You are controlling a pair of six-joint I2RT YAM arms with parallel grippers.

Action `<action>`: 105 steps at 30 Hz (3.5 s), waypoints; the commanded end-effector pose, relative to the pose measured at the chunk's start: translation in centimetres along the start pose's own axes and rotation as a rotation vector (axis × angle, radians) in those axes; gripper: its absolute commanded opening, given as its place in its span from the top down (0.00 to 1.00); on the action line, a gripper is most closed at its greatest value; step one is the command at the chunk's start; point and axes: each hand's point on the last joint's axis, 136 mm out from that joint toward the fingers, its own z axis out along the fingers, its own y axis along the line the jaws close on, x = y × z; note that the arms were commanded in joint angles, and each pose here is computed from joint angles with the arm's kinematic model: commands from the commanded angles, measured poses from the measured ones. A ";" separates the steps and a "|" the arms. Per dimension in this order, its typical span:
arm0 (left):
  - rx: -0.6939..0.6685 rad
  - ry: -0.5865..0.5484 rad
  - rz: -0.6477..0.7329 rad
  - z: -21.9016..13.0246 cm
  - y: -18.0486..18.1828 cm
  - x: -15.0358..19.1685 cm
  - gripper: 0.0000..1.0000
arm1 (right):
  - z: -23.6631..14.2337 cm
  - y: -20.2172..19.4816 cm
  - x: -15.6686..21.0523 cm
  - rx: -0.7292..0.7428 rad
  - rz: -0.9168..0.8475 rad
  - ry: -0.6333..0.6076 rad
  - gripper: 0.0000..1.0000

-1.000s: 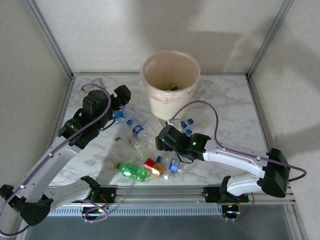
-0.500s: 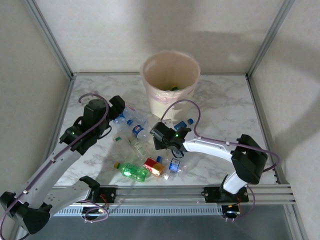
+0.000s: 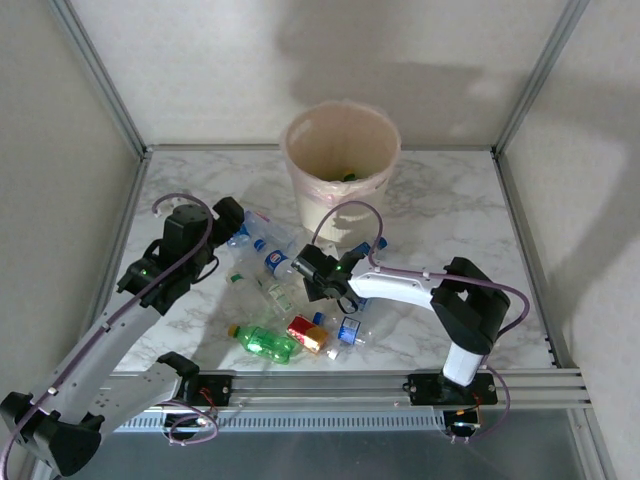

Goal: Put the plastic bottles in the bin

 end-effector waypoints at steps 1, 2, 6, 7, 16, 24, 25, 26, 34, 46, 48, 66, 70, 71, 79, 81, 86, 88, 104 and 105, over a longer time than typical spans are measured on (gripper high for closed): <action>-0.002 0.011 -0.009 0.0 0.6 0.3 0.10 | -0.2 0.7 -1.0 -0.027 0.000 -0.018 0.25; -0.003 0.012 -0.009 0.0 0.6 0.3 0.10 | -0.2 0.7 -1.0 -0.029 0.000 -0.021 0.26; -0.005 0.012 -0.012 0.1 0.8 0.4 0.11 | -0.1 0.6 -1.2 -0.020 0.003 -0.033 0.26; -0.003 0.013 -0.012 0.1 0.8 0.4 0.11 | 0.1 0.6 -1.2 -0.015 0.003 -0.033 0.26; -0.006 0.018 -0.015 0.2 1.0 0.6 0.11 | 1.4 0.8 -0.7 0.004 -0.007 -0.009 0.33; -0.005 0.024 -0.021 0.4 1.2 0.8 0.12 | 1.6 0.6 -0.5 0.025 -0.009 -0.009 0.44; -0.005 0.023 -0.022 0.3 1.2 0.8 0.12 | 1.5 0.6 -0.5 0.023 -0.010 -0.012 0.46; -0.004 0.024 -0.021 0.3 1.2 0.8 0.12 | 1.3 0.6 -0.6 0.021 -0.010 -0.016 0.47; -0.003 0.023 -0.028 0.4 1.2 0.7 0.12 | -2.1 1.7 -0.7 -0.002 -0.035 -0.067 0.50; -0.009 -0.006 -0.060 0.3 1.3 0.0 0.13 | -11.3 2.6 -3.0 -0.097 -0.006 -0.227 0.54; -0.018 -0.012 -0.062 0.3 1.4 -0.2 0.13 | -13.6 3.1 -3.8 -0.137 -0.002 -0.268 0.54; -0.038 0.032 -0.066 1.6 1.8 1.1 0.14 | -30.5 -1.5 -17.5 -0.286 0.125 -0.573 0.52; -0.036 0.034 -0.068 1.7 1.8 1.2 0.14 | -30.1 -5.5 -21.8 -0.208 0.166 -0.596 0.52; -0.039 0.032 -0.067 1.7 1.9 1.1 0.14 | -29.7 -6.5 -22.7 -0.196 0.173 -0.597 0.52; -0.044 0.029 -0.068 1.6 2.3 1.2 0.13 | -23.0 -11.9 -25.7 -0.097 0.238 -0.515 0.53; -0.047 0.032 -0.069 1.6 2.4 1.4 0.14 | -22.0 -12.5 -25.7 -0.093 0.250 -0.503 0.53; -0.050 0.031 -0.076 1.6 2.9 1.6 0.13 | -19.3 -13.0 -25.2 -0.080 0.249 -0.457 0.53; -0.055 0.033 -0.075 1.8 3.1 1.7 0.13 | -18.4 -12.8 -24.8 -0.080 0.245 -0.437 0.53; -0.056 0.039 -0.083 2.1 3.4 2.1 0.13 | -20.4 -13.4 -24.9 -0.077 0.266 -0.478 0.25; -0.055 0.038 -0.085 2.1 3.4 2.1 0.13 | -20.9 -13.5 -25.0 -0.078 0.268 -0.487 0.24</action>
